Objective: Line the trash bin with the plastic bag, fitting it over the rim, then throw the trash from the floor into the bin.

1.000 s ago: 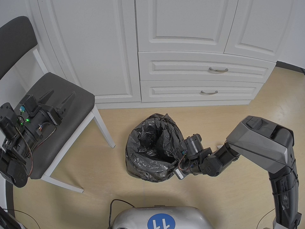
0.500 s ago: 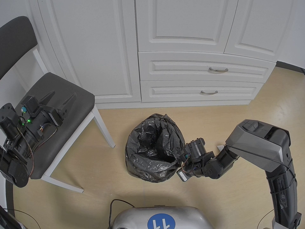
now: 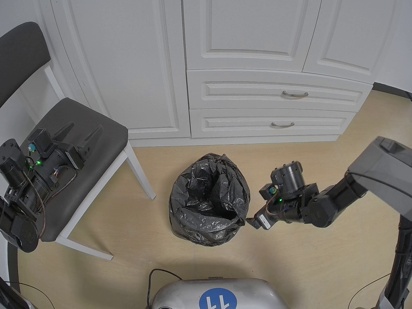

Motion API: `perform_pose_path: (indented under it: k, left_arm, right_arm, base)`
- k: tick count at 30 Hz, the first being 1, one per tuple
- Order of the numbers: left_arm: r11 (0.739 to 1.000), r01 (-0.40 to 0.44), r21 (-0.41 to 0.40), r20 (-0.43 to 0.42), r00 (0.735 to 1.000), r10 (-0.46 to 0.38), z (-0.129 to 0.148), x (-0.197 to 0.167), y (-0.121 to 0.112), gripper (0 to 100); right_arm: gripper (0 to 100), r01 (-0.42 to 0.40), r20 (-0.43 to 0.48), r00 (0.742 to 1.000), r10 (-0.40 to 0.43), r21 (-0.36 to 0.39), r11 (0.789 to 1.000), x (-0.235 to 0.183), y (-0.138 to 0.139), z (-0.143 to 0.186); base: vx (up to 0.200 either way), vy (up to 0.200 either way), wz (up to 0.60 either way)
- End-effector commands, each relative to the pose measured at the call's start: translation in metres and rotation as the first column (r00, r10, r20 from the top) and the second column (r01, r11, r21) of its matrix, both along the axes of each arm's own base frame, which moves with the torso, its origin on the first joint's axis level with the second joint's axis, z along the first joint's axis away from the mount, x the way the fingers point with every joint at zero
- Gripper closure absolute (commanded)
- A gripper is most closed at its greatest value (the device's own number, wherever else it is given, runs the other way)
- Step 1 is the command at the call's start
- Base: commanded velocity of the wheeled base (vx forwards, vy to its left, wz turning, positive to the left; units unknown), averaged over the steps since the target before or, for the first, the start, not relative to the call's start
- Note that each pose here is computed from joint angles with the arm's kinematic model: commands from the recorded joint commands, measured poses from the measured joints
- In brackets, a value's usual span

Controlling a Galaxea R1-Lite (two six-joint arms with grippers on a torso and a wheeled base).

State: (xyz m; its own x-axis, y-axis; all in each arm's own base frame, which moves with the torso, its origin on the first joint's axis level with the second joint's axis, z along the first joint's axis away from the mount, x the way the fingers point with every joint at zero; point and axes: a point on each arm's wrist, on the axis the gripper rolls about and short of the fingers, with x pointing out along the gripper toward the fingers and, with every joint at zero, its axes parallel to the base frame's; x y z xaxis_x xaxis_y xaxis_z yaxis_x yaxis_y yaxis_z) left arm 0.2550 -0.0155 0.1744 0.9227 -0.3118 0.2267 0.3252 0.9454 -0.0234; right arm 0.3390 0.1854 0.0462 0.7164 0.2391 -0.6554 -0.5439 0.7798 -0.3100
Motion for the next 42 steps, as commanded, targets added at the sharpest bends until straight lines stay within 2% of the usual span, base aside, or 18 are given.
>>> perform_pose_path:
  k: [1,2,4,5,8,13,15,17,20,25,29,37,42]
  left_arm:
    - [1.000,-0.001,0.001,0.003,1.000,0.001,0.000,0.001,0.000,0]
    - [1.000,-0.001,0.001,0.003,1.000,0.001,0.000,0.001,0.000,0]
    - [1.000,-0.001,0.001,0.001,1.000,0.001,0.000,0.001,0.000,0]
    - [1.000,-0.001,0.001,0.000,1.000,0.001,0.000,0.001,0.000,0]
    - [1.000,-0.001,0.001,-0.002,1.000,0.001,-0.001,0.001,0.000,0]
    - [1.000,-0.001,0.003,-0.020,1.000,0.001,-0.006,0.005,0.000,0]
    - [1.000,-0.001,0.003,-0.023,1.000,0.001,-0.006,0.006,0.000,0]
    - [1.000,-0.001,0.005,-0.028,1.000,0.001,-0.008,0.009,0.000,0]
    - [1.000,-0.004,0.005,-0.031,0.999,0.005,-0.010,0.012,0.001,0]
    - [1.000,-0.004,0.004,-0.032,0.999,0.004,-0.010,0.012,0.001,0]
    - [1.000,-0.004,0.004,-0.030,1.000,0.004,-0.009,0.012,0.001,0]
    - [1.000,-0.009,0.004,-0.032,0.999,0.009,-0.010,0.012,0.002,0]
    - [1.000,-0.012,0.003,-0.029,1.000,0.012,-0.009,0.011,0.002,0]
  right_arm:
    - [0,0.063,0.132,0.989,-0.065,0.019,0.998,0.015,0.005,0.041]
    - [0,0.098,0.150,0.984,-0.100,0.023,0.995,0.024,0.015,0.037]
    - [0,0.110,0.155,0.981,-0.114,0.036,0.993,0.029,0.023,0.034]
    - [0,0.126,0.158,0.978,-0.137,0.075,0.989,0.039,0.038,0.026]
    - [0,0.128,0.155,0.977,-0.145,0.118,0.985,0.050,0.060,0.013]
    - [0,0.111,0.147,0.981,-0.128,0.118,0.987,0.065,0.092,-0.024]
    - [0,0.121,0.152,0.979,-0.138,0.113,0.986,0.069,0.094,-0.030]
    - [0,0.167,0.180,0.967,-0.183,0.099,0.981,0.084,0.100,-0.051]
    - [0,0.195,0.196,0.958,-0.212,0.100,0.976,0.095,0.100,-0.063]
    - [0,0.215,0.199,0.953,-0.230,0.096,0.972,0.099,0.094,-0.063]
    - [0,0.256,0.216,0.938,-0.271,0.098,0.962,0.106,0.081,-0.053]
    - [0,0.288,0.221,0.926,-0.305,0.107,0.952,0.100,0.056,-0.020]
    - [0,0.308,0.216,0.921,-0.323,0.102,0.946,0.101,0.043,-0.014]
  base:
    - [0.000,0.000,0.00]
    - [0.000,0.000,0.00]
    - [0.000,0.000,0.00]
    - [0.000,0.000,0.00]
    - [0.000,0.000,0.00]
    - [0.000,0.000,0.00]
    - [0.000,0.000,0.00]
    - [0.000,0.000,0.00]
    - [0.000,0.000,0.00]
    - [0.000,0.000,0.00]
    - [0.000,0.000,0.00]
    - [0.000,0.000,0.00]
    - [0.000,0.000,0.00]
